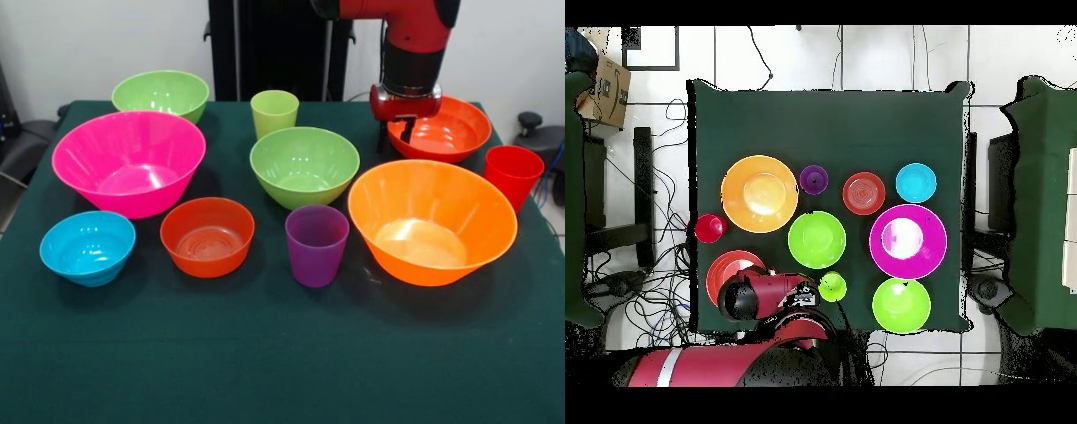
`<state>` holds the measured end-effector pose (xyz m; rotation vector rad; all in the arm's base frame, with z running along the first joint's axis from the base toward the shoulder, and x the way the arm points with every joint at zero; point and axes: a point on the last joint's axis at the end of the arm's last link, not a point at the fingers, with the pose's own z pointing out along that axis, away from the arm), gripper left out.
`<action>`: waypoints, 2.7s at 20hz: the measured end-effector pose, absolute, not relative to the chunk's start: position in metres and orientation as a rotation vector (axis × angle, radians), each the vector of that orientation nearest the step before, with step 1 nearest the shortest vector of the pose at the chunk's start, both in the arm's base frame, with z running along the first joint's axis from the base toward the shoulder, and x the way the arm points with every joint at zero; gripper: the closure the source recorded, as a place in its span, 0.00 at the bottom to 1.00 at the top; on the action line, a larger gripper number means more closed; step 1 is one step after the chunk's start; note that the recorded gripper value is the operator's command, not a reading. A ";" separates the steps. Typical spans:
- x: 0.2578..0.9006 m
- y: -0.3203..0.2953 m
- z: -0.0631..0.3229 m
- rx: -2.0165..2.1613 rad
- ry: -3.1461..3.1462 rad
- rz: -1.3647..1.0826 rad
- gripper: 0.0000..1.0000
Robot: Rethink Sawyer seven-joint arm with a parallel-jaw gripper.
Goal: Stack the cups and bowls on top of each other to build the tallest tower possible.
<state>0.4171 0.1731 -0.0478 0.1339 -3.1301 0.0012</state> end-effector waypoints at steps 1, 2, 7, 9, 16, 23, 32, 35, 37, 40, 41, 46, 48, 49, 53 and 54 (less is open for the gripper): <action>0.417 0.173 -0.048 0.134 -3.130 0.001 1.00; 0.417 0.173 -0.048 0.134 -3.130 0.001 1.00; 0.417 0.173 -0.048 0.134 -3.130 0.001 1.00; 0.417 0.173 -0.047 0.134 -3.131 0.001 1.00; 0.423 0.173 -0.029 0.124 -3.149 -0.011 1.00; 0.449 0.154 0.026 0.027 -3.137 -0.062 1.00; 0.484 0.107 0.071 -0.129 -3.127 -0.113 1.00; 0.490 0.098 0.076 -0.160 -3.122 -0.131 1.00; 0.493 0.091 0.078 -0.182 -3.113 -0.146 1.00; 0.495 0.085 0.078 -0.205 -3.102 -0.164 1.00; 0.496 0.083 0.078 -0.212 -3.098 -0.173 1.00; 0.502 0.076 0.084 -0.232 -3.076 -0.216 1.00; 0.503 0.074 0.086 -0.235 -3.073 -0.220 1.00; 0.504 0.073 0.088 -0.239 -3.069 -0.224 1.00; 0.508 0.064 0.097 -0.255 -3.050 -0.244 1.00; 0.509 0.061 0.099 -0.260 -3.047 -0.247 1.00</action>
